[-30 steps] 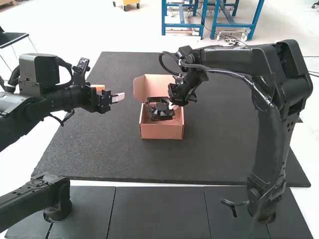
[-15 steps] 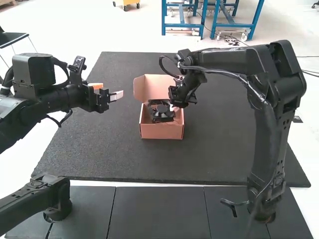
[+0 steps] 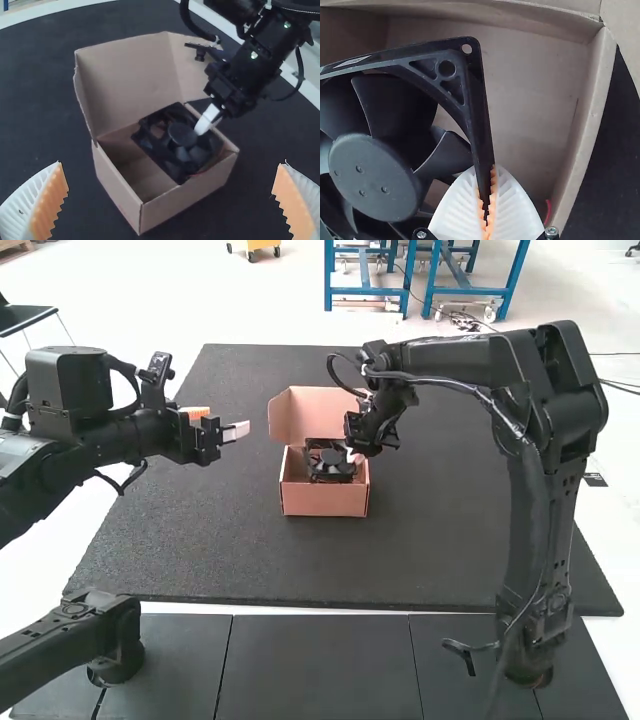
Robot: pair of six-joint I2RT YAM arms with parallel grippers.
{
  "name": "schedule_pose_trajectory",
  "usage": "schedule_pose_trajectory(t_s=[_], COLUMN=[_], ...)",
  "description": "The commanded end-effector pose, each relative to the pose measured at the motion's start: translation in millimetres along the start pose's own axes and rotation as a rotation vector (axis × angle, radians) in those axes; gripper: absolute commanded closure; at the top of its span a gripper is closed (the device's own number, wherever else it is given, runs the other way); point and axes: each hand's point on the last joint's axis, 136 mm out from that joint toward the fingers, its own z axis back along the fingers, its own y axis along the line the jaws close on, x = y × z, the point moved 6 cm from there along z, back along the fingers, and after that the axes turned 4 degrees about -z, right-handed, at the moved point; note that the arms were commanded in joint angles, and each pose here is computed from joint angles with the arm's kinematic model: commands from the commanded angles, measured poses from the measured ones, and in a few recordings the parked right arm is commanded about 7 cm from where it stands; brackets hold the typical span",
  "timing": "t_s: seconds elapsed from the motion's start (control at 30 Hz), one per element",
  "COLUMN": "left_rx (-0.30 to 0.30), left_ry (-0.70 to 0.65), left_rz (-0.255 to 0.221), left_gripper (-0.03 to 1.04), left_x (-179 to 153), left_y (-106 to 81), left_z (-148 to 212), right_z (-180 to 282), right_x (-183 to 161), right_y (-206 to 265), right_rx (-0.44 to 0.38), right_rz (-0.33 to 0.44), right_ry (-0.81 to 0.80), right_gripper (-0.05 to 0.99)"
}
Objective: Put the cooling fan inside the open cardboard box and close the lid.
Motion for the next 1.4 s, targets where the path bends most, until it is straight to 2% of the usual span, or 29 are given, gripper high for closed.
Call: schedule_pose_trajectory(t_s=[0.0, 0.67, 1.37], left_rx=[-0.022, -0.022, -0.022], left_ry=[-0.018, -0.033, -0.050], left_rz=[-0.001, -0.007, -0.002], left_gripper=[0.04, 0.04, 0.04], left_x=[2.8, 5.2, 6.7], left_y=[-4.6, -5.6, -8.4], left_z=[1.9, 4.2, 10.7], right_z=[4.4, 10.4, -0.3], right_x=[6.9, 8.2, -5.4], right_y=[9.5, 18.9, 14.1], right_rx=[0.049, 0.069, 0.038], right_rz=[-0.005, 0.002, 0.000], right_ry=[-0.008, -0.006, 0.045], right_gripper=[0.96, 0.96, 0.96])
